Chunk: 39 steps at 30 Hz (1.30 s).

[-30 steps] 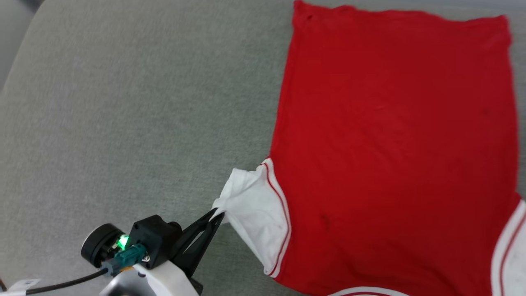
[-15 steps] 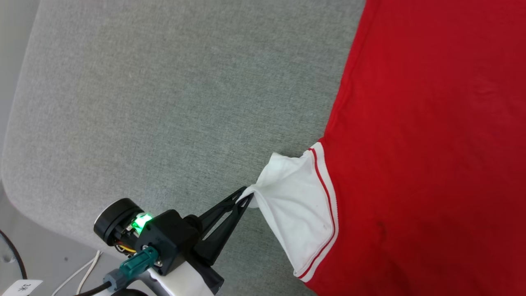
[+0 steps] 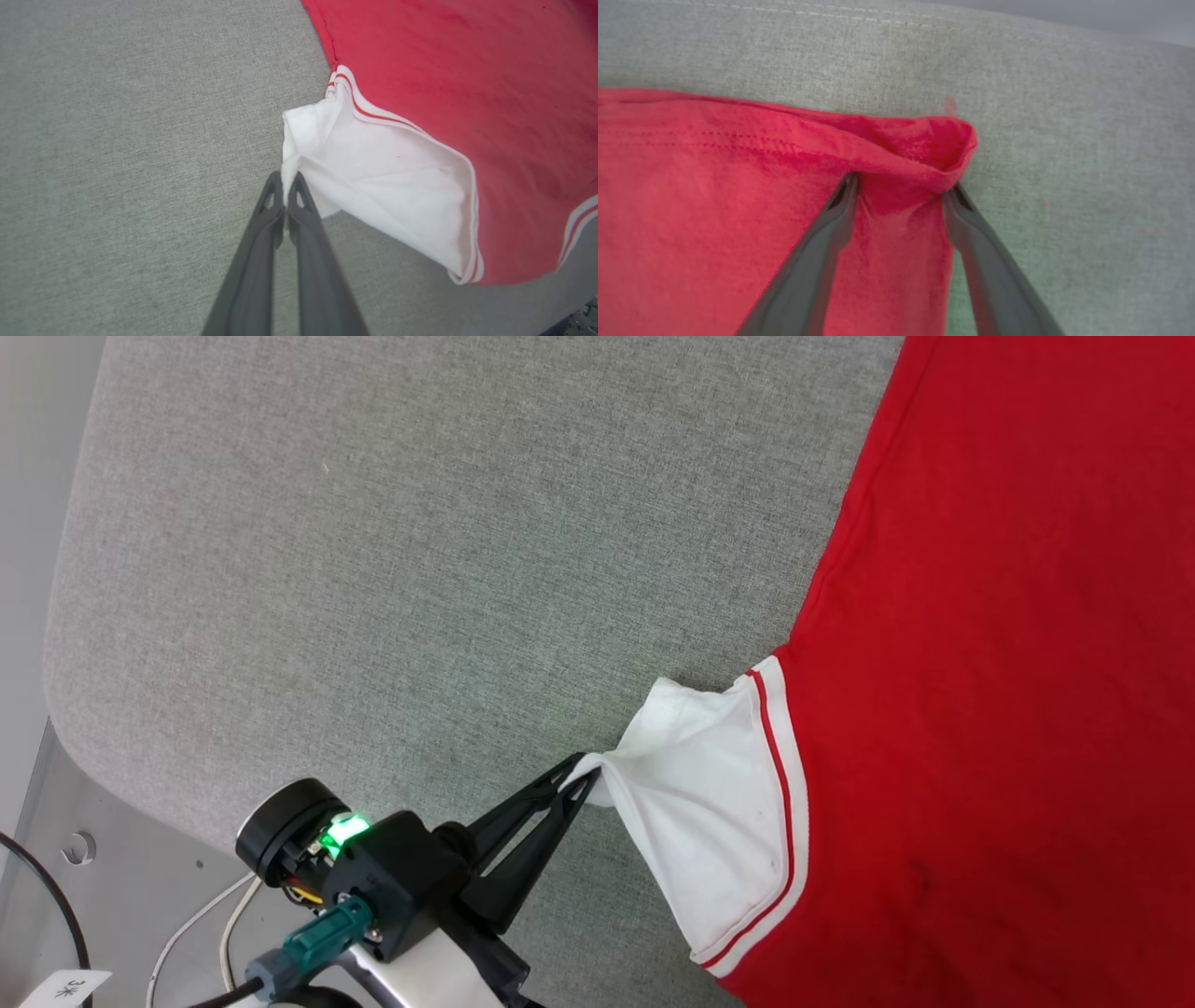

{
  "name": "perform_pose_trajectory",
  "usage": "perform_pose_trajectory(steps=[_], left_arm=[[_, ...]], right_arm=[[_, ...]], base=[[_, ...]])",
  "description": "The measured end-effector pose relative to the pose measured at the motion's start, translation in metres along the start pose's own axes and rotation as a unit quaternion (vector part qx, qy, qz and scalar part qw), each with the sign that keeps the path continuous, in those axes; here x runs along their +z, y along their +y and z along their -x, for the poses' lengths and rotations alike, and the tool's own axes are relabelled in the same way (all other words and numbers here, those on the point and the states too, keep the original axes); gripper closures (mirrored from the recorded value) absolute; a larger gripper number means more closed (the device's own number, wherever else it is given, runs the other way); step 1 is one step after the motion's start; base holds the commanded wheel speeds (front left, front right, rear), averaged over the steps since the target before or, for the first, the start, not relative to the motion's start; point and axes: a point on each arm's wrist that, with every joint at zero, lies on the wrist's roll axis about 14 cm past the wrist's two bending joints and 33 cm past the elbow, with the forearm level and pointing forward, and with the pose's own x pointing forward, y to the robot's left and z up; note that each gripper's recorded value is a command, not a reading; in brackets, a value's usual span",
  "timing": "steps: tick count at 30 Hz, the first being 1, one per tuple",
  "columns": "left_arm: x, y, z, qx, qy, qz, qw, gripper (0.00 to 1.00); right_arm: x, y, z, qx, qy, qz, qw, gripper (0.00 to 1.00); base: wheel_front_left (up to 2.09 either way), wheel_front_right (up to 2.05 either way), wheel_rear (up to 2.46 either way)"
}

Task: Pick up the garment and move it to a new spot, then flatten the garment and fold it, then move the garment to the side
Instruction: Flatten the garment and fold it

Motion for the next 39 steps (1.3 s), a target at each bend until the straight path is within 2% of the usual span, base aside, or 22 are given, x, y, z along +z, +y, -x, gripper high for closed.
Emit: perform_pose_trajectory(steps=[9, 17, 29, 35, 39], left_arm=[[0.008, 0.003, 0.001, 0.001, -0.019, -0.009, 1.0, 1.0], [0.023, -0.001, 0.009, -0.003, -0.049, -0.031, 0.998, 1.0], [0.025, -0.019, 0.031, -0.018, -0.071, -0.035, 0.997, 1.0], [0.033, -0.03, 0.039, -0.03, -0.101, -0.032, 0.994, 1.0], [0.038, -0.039, 0.043, -0.041, -0.115, -0.033, 0.992, 1.0]], right_arm=[[-0.006, -0.007, 0.012, -0.001, 0.003, 0.007, 1.0, 1.0], [-0.043, -0.029, 0.048, -0.011, 0.024, 0.01, 1.0, 1.0], [-0.155, -0.058, 0.126, -0.007, 0.045, -0.012, 0.999, 1.0], [-0.214, -0.067, 0.167, -0.008, 0.011, -0.023, 1.0, 1.0], [-0.266, -0.066, 0.185, -0.006, 0.016, -0.044, 0.999, 1.0]], base=[[0.0, 0.0, 0.0], [0.0, 0.0, 0.0], [0.0, 0.0, 0.0], [0.0, 0.0, 0.0], [0.0, 0.0, 0.0]])
